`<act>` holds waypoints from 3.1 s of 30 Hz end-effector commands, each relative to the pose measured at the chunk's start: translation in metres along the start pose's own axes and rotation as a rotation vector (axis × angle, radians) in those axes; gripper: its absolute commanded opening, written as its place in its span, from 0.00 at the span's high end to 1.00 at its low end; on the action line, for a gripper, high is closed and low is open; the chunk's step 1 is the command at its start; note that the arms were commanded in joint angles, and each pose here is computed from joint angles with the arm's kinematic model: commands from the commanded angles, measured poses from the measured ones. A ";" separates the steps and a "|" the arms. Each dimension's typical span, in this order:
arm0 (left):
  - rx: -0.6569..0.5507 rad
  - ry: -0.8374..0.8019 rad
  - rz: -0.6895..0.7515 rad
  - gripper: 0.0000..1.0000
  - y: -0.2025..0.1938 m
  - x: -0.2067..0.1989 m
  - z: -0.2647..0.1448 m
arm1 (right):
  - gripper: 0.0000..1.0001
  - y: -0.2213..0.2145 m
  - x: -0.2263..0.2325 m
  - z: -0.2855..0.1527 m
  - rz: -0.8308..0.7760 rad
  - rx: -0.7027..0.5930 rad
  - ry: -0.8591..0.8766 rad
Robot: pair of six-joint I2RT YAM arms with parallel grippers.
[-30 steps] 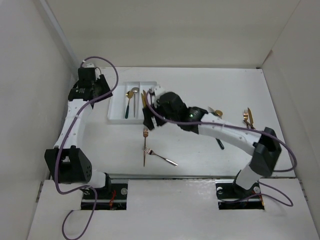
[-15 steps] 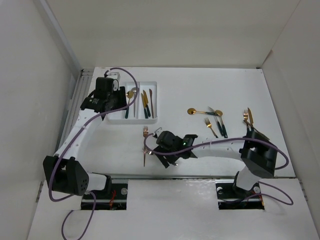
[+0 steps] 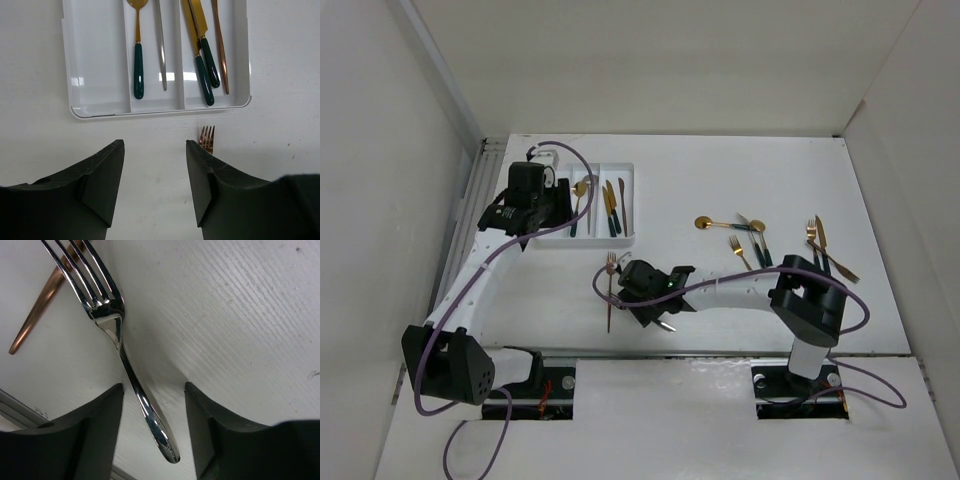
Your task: Sort the eating utensils into containers
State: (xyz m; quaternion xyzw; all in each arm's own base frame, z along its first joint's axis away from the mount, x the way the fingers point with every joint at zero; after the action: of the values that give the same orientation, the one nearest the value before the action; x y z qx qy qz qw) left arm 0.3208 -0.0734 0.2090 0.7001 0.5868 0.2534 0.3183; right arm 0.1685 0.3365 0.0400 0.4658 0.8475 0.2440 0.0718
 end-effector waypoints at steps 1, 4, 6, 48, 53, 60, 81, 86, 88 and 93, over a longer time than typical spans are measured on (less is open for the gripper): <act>-0.056 0.009 0.012 0.50 0.009 0.002 -0.006 | 0.46 0.022 0.014 -0.001 -0.004 -0.053 0.034; -0.056 0.009 0.012 0.50 0.009 0.002 -0.006 | 0.67 0.022 0.019 0.008 -0.028 -0.035 0.052; -0.056 0.009 0.012 0.50 0.009 0.002 -0.006 | 0.88 0.021 0.020 0.011 -0.028 -0.030 0.060; -0.177 -0.571 0.346 0.49 0.067 -0.108 -0.032 | 1.00 0.302 -0.029 -0.198 0.792 -0.863 0.232; -0.195 -0.642 0.329 0.55 0.077 -0.120 -0.034 | 1.00 0.295 -0.023 -0.187 0.783 -0.821 0.257; -0.192 -0.684 0.312 0.89 0.077 -0.125 -0.035 | 1.00 0.295 -0.021 -0.181 0.796 -0.810 0.268; -0.036 -0.039 0.090 1.00 0.062 0.033 0.068 | 0.24 0.305 -0.101 -0.161 0.735 -0.796 0.171; 0.048 0.024 0.036 1.00 0.042 0.075 0.110 | 0.24 0.311 -0.112 -0.152 0.693 -0.794 0.127; 0.102 0.015 0.024 1.00 0.026 0.083 0.129 | 0.24 0.311 -0.123 -0.141 0.691 -0.770 0.104; 0.092 -0.008 0.059 1.00 0.025 0.085 0.151 | 0.24 0.315 -0.136 -0.136 0.693 -0.759 0.101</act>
State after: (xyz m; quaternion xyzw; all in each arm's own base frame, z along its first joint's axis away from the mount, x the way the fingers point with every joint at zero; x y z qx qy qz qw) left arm 0.4350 -0.0101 0.0871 0.7321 0.6139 0.1812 0.2328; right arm 0.4221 0.3252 0.2746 0.6622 0.5035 0.5453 0.1032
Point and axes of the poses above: each gripper's point midway between its finger pads, its own z axis out along the fingers, its own x axis along the line the jaws close on, y = z × x, the point moved 2 cm from there along -z, back along the fingers, and after that the axes turned 10 degrees about z, right-handed, at the moved point
